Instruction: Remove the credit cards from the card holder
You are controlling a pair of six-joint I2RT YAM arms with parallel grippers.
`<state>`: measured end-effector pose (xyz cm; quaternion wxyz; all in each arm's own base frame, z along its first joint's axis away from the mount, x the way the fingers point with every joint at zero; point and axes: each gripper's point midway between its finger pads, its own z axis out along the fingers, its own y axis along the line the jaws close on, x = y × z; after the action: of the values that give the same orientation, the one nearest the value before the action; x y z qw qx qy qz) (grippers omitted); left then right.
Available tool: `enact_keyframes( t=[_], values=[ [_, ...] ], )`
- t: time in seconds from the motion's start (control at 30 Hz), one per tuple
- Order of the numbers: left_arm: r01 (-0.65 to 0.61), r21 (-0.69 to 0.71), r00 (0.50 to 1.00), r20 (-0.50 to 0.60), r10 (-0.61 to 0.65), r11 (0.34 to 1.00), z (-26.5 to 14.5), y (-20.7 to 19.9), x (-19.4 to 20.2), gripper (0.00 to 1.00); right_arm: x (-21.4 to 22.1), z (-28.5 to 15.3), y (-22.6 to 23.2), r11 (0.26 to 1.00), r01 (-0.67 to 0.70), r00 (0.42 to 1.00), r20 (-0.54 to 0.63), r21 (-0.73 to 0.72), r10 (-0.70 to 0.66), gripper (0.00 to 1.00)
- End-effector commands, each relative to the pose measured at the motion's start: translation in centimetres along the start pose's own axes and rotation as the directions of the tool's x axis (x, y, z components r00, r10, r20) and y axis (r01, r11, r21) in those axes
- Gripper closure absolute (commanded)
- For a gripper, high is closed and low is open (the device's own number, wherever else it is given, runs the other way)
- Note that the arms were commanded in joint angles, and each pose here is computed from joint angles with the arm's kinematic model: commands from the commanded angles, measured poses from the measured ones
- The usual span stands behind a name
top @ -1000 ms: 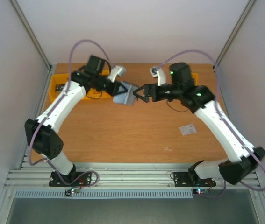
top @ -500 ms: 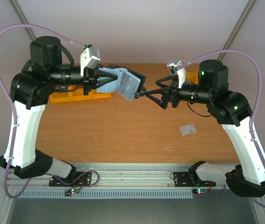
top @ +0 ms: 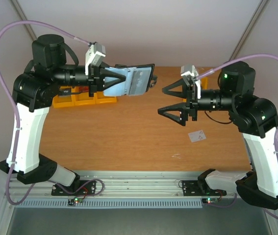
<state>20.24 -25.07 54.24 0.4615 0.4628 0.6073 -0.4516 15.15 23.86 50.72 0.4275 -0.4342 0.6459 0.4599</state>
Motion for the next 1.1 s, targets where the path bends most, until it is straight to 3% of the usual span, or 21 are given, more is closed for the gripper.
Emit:
enact_keyframes(
  t=[0.0,0.1,0.2,0.47,0.6,0.73,0.87,0.97,1.07],
  values=[
    [-0.070,0.035,0.997,0.032,0.069,0.997,-0.4,-1.7,-1.3,1.00,-1.9,-1.1,0.2,0.998,0.006,0.998,0.064,0.056,-0.009,0.02],
    [-0.093,0.048,0.995,0.024,0.092,0.995,-0.3,-2.2,-1.0,1.00,-3.7,-1.4,-2.6,0.978,-0.059,0.989,0.143,0.201,0.031,0.04],
    [-0.100,0.058,0.995,0.025,0.098,0.993,-0.4,-2.5,-1.1,1.00,-4.4,-1.0,-4.0,0.968,-0.089,0.984,0.170,0.233,0.050,0.07],
    [-0.093,0.087,0.995,0.026,0.091,0.992,-0.2,-2.9,-1.0,1.00,-5.0,0.5,-3.2,0.992,-0.048,0.985,0.173,0.116,0.027,0.16],
    [-0.090,0.100,0.996,0.024,0.088,0.991,-0.1,-3.0,-0.9,1.00,-4.5,1.0,-3.7,0.992,-0.059,0.987,0.154,0.115,0.041,0.28],
    [-0.090,0.109,0.996,0.028,0.088,0.990,0.0,-3.1,-1.1,1.00,-4.2,1.2,-4.4,0.989,-0.068,0.988,0.147,0.134,0.048,0.51],
    [-0.077,0.126,0.997,0.024,0.075,0.989,0.1,-3.3,-0.9,1.00,-4.1,1.4,-4.3,0.991,-0.066,0.989,0.141,0.118,0.049,0.65],
    [-0.077,0.136,0.997,0.023,0.074,0.988,0.3,-3.3,-0.8,1.00,-4.0,2.0,-3.8,0.995,-0.061,0.990,0.131,0.082,0.050,0.66],
    [-0.068,0.149,0.998,0.019,0.066,0.986,0.6,-3.4,-0.7,1.00,-4.3,2.5,-3.2,0.997,-0.032,0.991,0.135,0.064,0.023,0.60]
  ],
)
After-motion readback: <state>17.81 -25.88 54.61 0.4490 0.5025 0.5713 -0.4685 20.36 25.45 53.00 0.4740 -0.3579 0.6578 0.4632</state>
